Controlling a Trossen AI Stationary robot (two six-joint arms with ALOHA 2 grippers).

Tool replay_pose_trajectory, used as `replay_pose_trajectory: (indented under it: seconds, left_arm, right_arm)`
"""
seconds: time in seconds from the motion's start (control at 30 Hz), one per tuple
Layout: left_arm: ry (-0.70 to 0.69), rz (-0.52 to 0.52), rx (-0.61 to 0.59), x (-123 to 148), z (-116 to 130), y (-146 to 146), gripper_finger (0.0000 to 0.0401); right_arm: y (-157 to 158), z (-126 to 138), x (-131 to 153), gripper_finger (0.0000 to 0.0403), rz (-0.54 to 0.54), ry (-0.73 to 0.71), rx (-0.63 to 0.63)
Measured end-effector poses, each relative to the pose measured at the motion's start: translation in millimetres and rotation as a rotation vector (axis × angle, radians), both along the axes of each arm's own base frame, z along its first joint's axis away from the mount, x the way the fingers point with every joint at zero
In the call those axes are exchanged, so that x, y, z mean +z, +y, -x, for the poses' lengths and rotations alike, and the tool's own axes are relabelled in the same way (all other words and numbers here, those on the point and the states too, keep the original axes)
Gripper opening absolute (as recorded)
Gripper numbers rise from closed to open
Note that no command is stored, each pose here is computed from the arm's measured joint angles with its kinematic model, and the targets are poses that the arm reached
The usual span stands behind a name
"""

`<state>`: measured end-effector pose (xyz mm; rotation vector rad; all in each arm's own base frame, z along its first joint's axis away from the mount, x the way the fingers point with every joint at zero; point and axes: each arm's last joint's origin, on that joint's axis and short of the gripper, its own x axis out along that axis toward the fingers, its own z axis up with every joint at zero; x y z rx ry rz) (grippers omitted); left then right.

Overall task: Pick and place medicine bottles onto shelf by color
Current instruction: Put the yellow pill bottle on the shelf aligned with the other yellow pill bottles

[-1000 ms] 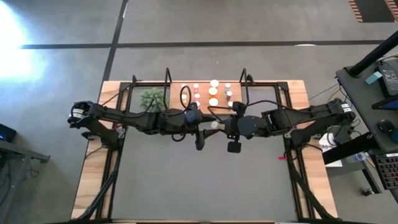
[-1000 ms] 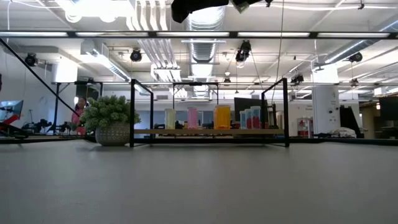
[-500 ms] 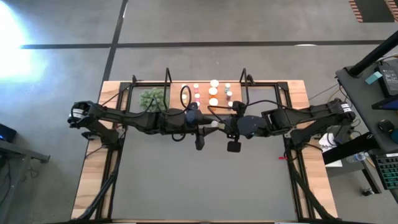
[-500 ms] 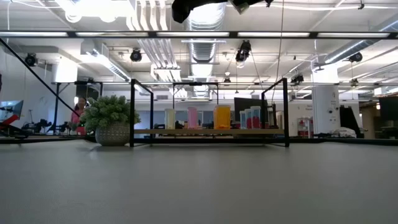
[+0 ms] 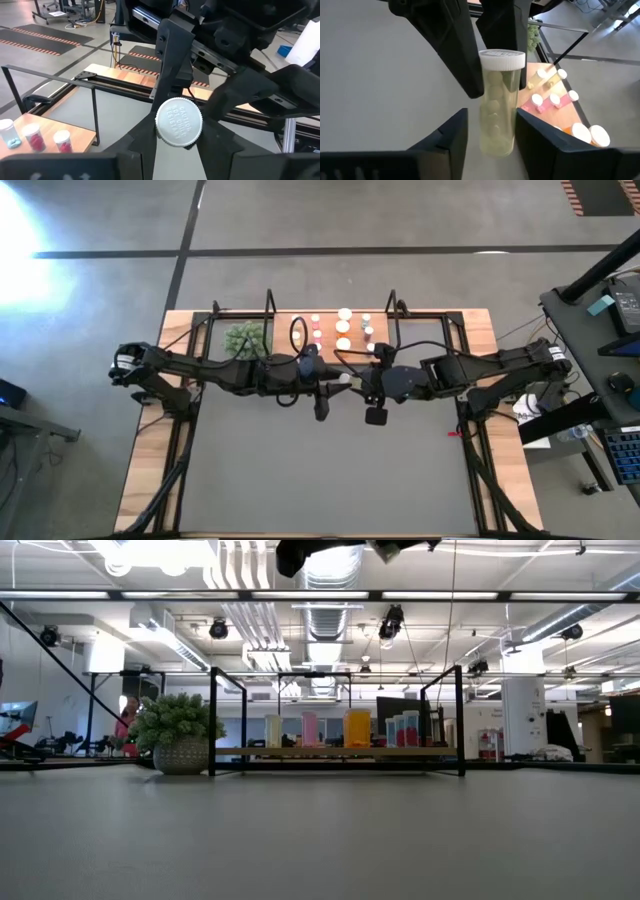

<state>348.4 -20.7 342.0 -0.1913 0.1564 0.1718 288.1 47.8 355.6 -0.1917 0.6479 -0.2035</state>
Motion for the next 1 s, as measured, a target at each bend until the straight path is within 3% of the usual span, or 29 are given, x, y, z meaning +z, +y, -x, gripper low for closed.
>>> replay_pose_trajectory:
  seconds: [0.17, 0.43, 0.8, 1.0]
  left_arm:
    - [0.003, -0.001, 0.008, -0.4, 0.0, 1.6, 0.0102]
    - [0.099, 0.014, 0.065, -9.7, 1.6, 20.0, 0.0102]
    - [0.48, 0.249, 0.426, -47.8, 30.7, 90.1, 0.0102]
    - [0.604, 0.278, 0.565, -63.1, 46.4, 106.6, 0.0102]
  right_arm:
    - [-1.2, 7.2, 4.4, 0.0186, -0.033, 0.016, -0.025]
    - [-10.7, 45.9, 43.2, 0.0211, -0.122, 0.217, -0.182]
    - [-15.9, 71.3, 66.3, 0.0205, -0.146, 0.267, -0.249]
    - [-15.8, 70.0, 59.4, 0.0205, -0.119, 0.303, -0.234]
